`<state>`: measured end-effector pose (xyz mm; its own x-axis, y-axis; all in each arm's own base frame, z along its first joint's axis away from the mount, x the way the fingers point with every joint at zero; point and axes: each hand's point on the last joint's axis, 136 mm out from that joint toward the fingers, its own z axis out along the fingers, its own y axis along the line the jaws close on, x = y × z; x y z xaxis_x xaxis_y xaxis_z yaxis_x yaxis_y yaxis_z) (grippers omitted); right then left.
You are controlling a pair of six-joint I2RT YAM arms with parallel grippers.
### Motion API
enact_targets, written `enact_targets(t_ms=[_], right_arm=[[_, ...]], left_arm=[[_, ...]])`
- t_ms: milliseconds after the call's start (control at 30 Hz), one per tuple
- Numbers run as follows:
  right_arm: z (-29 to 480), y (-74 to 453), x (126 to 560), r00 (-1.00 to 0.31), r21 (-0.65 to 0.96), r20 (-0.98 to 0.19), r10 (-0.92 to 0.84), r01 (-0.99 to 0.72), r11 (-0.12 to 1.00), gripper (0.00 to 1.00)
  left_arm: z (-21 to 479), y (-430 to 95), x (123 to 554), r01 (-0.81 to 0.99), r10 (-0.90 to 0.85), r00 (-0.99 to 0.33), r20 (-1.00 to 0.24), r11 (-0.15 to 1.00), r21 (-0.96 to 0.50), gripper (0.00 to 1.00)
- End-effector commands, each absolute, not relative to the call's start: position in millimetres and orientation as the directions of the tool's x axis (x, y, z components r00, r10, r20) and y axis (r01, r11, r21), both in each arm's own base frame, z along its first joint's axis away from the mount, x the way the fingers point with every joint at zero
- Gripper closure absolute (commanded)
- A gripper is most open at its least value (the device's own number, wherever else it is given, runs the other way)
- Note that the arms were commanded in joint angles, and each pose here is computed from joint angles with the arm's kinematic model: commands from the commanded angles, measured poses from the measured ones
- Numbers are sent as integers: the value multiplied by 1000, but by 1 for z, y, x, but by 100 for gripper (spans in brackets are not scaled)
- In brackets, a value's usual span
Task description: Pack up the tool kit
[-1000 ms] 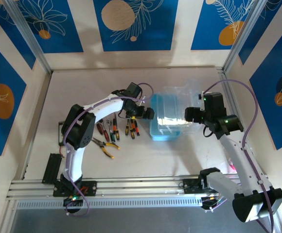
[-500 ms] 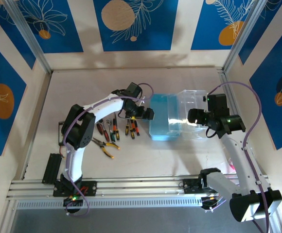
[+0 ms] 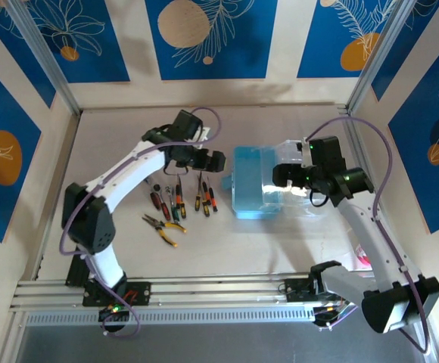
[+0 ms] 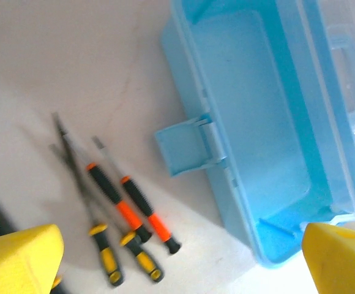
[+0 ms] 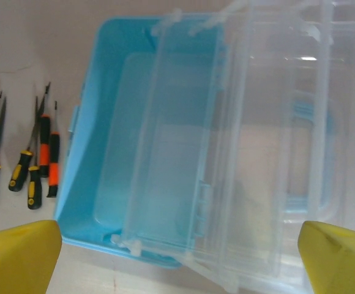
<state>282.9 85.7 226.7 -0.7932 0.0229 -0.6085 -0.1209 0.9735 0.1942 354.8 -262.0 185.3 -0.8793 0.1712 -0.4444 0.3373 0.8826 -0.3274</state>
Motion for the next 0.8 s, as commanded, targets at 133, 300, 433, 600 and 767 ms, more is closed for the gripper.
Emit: enact_targets(t_ms=[133,300,433,600,767], right_arm=[[227,112,295,-794,258,-607,-8,-207,944,1],[216,132,305,-815,290,-578,-22,-230,929,1],[209,144,310,-834,286,-550,-56,-250,925,1],[207,151,313,-844,270,-527,-104,-282,921,1],[199,155,315,-847,267,-516,-127,-300,916,1]], left_arm=[[141,-189,339,138,67,-943,-325,969,-202,0],[125,-167,338,106,69,-961,-268,987,-124,0],[112,-145,338,57,43,-975,-216,997,-59,0],[105,-117,329,-63,-71,-978,-198,997,-49,0],[85,-102,288,-248,-255,-956,-144,967,-65,0]])
